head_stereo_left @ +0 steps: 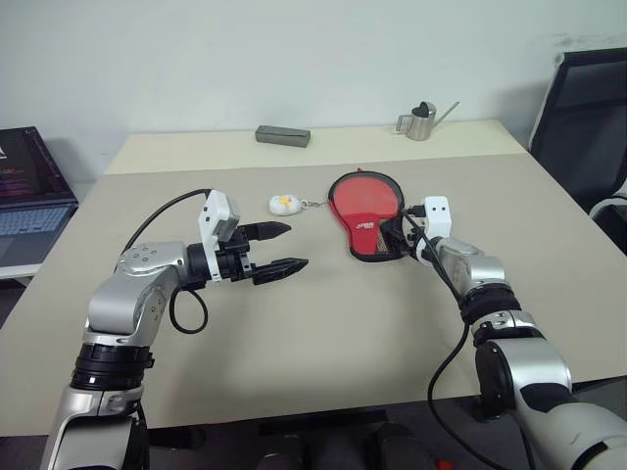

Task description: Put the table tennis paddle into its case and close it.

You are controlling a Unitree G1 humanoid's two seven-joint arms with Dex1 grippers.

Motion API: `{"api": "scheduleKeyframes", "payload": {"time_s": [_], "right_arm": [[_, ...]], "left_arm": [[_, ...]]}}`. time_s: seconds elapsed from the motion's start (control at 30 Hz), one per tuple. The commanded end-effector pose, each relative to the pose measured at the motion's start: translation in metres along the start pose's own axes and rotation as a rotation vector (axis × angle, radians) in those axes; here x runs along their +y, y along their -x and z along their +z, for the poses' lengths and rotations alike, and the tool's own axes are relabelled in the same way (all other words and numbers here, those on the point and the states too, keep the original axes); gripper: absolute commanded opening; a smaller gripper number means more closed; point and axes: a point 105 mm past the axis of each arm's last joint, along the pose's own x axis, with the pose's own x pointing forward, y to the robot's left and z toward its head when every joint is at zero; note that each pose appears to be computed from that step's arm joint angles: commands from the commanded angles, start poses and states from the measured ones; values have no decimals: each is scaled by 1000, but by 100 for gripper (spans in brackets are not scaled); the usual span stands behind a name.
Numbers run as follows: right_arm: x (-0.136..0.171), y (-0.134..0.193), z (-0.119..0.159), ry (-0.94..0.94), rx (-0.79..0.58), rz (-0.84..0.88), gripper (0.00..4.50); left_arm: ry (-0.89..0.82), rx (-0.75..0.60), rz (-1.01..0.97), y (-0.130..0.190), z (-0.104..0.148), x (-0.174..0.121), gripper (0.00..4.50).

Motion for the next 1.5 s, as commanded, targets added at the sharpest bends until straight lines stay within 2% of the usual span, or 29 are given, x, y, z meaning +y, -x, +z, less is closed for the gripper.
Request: {"api": "scheduleKeyframes", "payload": {"time_s": [0.03,0.2,0.27,0.33,0.5,0.6,0.87,1.1,1.5], "right_arm": [[7,-6,-9,43,40,0,360],[15,-10,-11,60,60,17,360],[21,-11,-12,67,69,36,321],[26,-12,-15,69,80,53,271],[37,-15,-17,71,85,78,94],[40,-15,-15,68,83,79,4],[40,-13,1,-13,60,76,4],[44,-3,14,-119,65,89,4],[36,23,20,-144,74,87,4]], "left_arm": [[-48,-22,-7,-1,10,-1,450],[-52,-21,-9,-1,10,-1,450],[-53,-21,-11,-1,9,-2,450],[-54,-19,-13,-2,9,-2,450],[-54,-17,-14,-1,7,-4,450],[-53,-15,-12,-1,7,-4,450],[-31,17,-9,11,0,-6,450],[47,56,-84,21,-7,-24,450],[81,116,-170,32,-9,-37,450]]}}
